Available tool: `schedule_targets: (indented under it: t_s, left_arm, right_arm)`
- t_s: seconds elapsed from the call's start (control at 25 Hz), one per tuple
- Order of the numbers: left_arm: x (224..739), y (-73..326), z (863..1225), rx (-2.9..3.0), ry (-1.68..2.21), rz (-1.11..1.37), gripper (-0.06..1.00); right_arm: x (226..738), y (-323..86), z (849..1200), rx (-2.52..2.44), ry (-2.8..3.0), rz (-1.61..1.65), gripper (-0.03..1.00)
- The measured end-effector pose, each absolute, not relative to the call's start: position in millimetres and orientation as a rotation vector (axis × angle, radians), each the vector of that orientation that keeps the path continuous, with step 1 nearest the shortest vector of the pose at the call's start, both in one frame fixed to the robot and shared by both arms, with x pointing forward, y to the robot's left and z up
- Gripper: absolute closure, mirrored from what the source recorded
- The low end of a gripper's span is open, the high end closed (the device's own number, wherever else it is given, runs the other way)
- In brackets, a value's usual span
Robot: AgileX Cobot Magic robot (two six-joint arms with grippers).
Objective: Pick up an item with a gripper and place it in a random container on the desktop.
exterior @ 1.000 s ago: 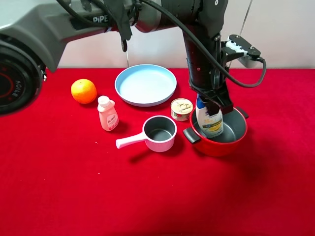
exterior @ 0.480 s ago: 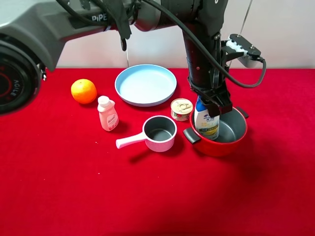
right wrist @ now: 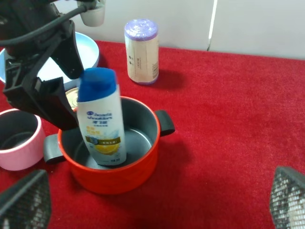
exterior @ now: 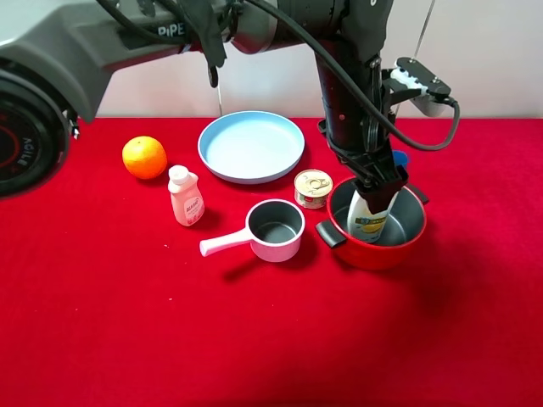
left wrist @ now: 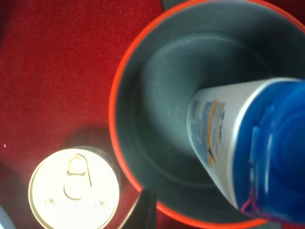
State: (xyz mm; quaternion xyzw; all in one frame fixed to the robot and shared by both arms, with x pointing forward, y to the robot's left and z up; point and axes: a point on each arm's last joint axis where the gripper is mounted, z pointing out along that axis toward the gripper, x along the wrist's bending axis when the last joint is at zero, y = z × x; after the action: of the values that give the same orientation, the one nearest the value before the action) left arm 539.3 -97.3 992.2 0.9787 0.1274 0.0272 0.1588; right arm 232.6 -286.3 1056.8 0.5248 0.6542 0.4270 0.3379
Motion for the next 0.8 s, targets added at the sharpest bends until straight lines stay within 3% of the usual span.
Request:
schedule_targets:
  t_s: [0.4,0.8]
  left_arm:
    - [539.3,-97.3,992.2,2.798,0.364,0.078,0.05]
    - [537.2,-92.6,995.5,2.836,0.401,0.069,-0.05]
  right_arm:
    - [232.6,-286.3,1056.8,1.367,1.705,1.113,0.27]
    - [232.6,-286.3,1056.8,1.367,1.705,1.113,0.27]
